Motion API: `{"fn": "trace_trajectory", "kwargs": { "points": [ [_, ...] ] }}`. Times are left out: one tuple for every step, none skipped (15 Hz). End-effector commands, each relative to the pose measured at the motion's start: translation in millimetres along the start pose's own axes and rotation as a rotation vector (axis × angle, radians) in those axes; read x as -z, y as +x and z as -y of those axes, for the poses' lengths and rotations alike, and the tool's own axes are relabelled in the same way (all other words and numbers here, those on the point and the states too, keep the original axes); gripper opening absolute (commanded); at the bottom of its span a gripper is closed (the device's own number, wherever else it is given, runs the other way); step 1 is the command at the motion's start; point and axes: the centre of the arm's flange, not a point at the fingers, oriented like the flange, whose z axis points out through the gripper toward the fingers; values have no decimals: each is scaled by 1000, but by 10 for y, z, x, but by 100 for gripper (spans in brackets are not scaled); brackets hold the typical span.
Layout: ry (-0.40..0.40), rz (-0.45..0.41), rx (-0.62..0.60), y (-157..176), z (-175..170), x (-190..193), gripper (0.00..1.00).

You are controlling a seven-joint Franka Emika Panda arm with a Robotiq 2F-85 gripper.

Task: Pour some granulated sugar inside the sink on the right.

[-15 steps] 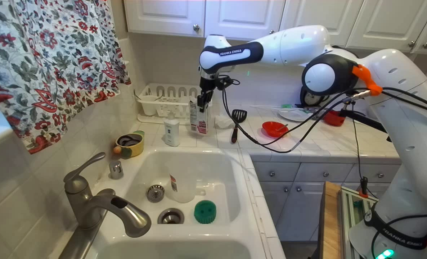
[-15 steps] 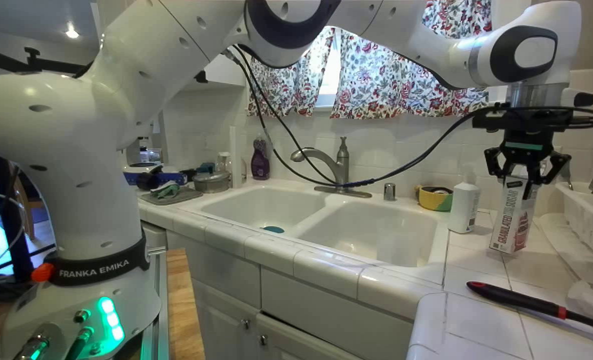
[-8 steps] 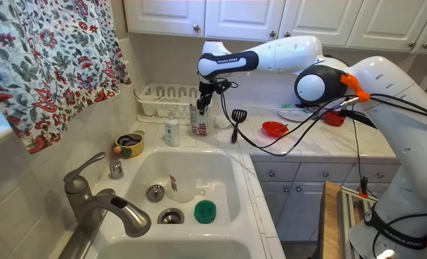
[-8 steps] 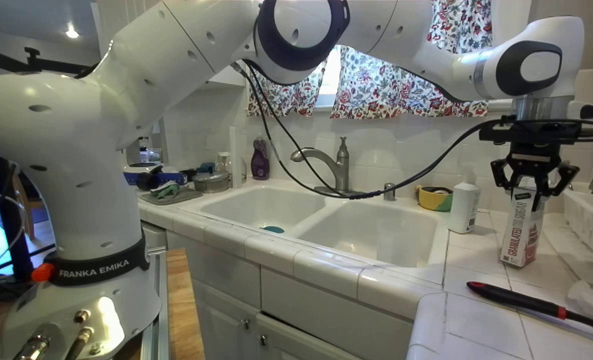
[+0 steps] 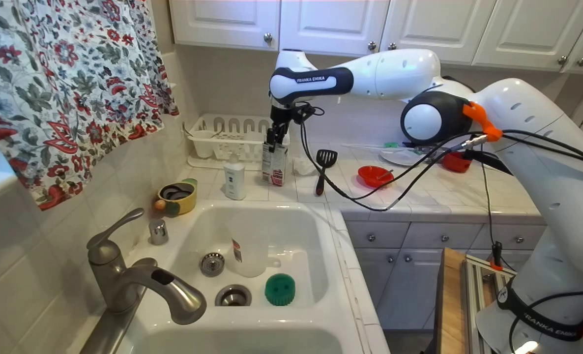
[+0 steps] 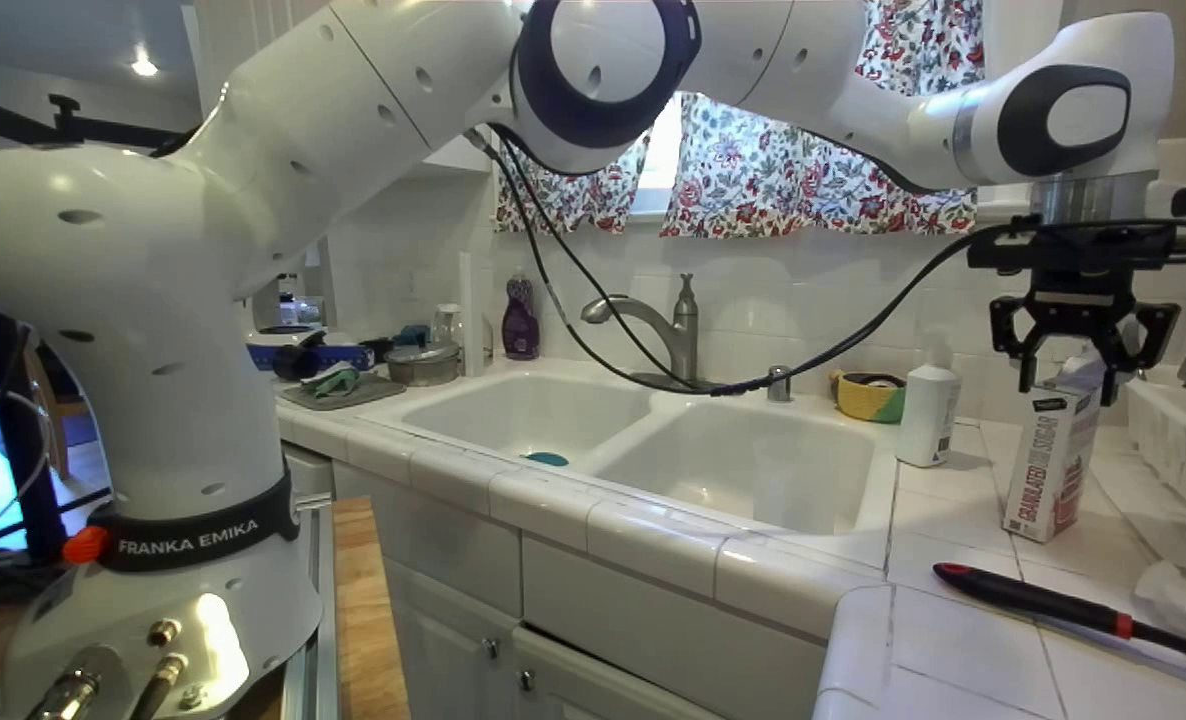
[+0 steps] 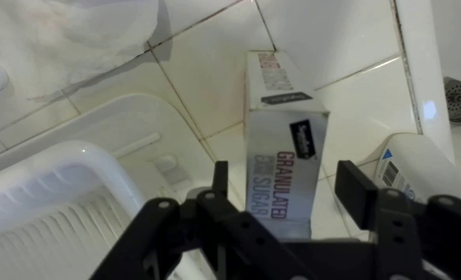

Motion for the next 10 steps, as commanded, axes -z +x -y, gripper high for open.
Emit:
{"fn": "trace_trajectory", "kwargs": {
  "points": [
    [-29, 41, -35, -37, 21, 410, 99],
    [-62, 73, -67, -124, 33, 519, 100],
    [-88, 101, -97, -185, 20, 627, 100],
    [-136, 109, -148, -234, -1, 744, 100],
    [-163, 125, -187, -284, -27, 862, 100],
    [-199, 142, -222, -339, -43, 995, 100],
    [-216, 190, -243, -427, -33, 1116, 100],
    [-231, 242, -254, -534, -10, 1215, 100],
    [-239, 275, -255, -660, 40, 1275, 100],
    [-236, 326, -247, -777, 99, 1328, 100]
  ]
}}
